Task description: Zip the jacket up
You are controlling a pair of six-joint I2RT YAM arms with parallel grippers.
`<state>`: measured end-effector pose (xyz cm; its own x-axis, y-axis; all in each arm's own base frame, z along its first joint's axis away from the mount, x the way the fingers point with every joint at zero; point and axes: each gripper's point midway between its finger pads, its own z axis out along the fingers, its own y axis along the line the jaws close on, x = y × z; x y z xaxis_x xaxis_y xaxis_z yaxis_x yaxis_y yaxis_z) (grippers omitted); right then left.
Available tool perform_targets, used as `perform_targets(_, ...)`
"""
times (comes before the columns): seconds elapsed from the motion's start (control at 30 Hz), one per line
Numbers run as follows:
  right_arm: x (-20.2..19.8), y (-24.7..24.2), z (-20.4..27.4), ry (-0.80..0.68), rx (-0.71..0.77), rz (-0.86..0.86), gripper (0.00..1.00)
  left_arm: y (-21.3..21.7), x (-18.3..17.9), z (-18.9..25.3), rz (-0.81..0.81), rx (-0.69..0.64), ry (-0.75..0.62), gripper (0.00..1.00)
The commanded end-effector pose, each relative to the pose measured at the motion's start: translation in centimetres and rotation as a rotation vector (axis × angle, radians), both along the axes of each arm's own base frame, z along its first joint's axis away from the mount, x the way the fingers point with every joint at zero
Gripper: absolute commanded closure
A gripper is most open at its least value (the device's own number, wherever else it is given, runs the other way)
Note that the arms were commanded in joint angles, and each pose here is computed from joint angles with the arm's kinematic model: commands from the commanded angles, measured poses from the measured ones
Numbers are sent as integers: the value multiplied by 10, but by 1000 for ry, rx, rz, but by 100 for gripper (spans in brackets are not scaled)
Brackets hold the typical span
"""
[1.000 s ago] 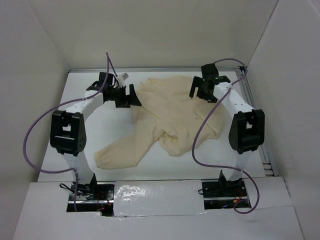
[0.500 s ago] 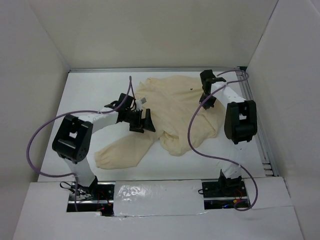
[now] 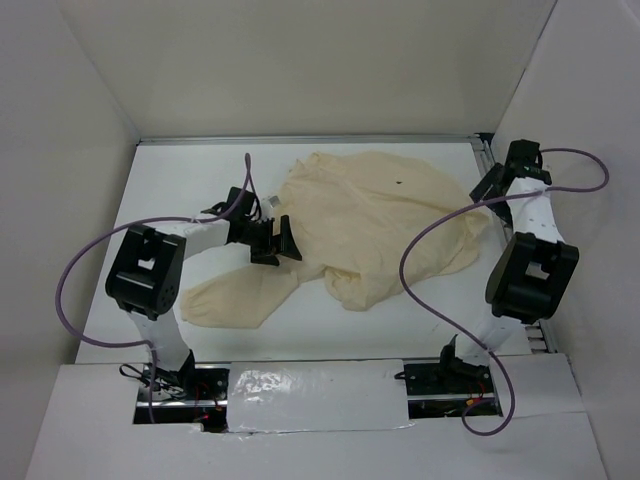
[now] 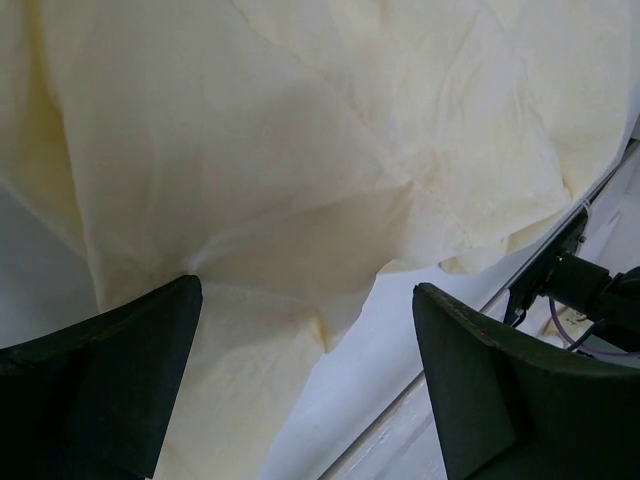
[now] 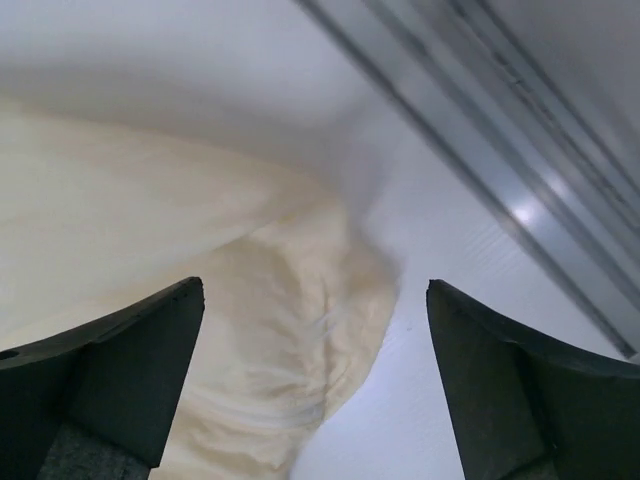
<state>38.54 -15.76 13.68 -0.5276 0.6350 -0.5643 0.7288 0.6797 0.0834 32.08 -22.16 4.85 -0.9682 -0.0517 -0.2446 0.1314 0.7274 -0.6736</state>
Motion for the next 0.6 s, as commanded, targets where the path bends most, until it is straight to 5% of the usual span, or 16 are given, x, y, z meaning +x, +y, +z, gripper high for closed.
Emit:
perform_targets(0.0,15,34,65,-208,-45,144,0,2,-1,28,-17,-13,-92,1)
perform_targets(0.23,-8,136,152,-557,17,470,0,-9,-16,113,-5,-11,-264,1)
perform_targets(0.33,-24,152,166,-616,32,513,0,2,-37,159,43,-20,-364,1)
perform_targets(0.57,-45,170,160,-619,39,572,0,23,-88,191,120,-51,-460,1)
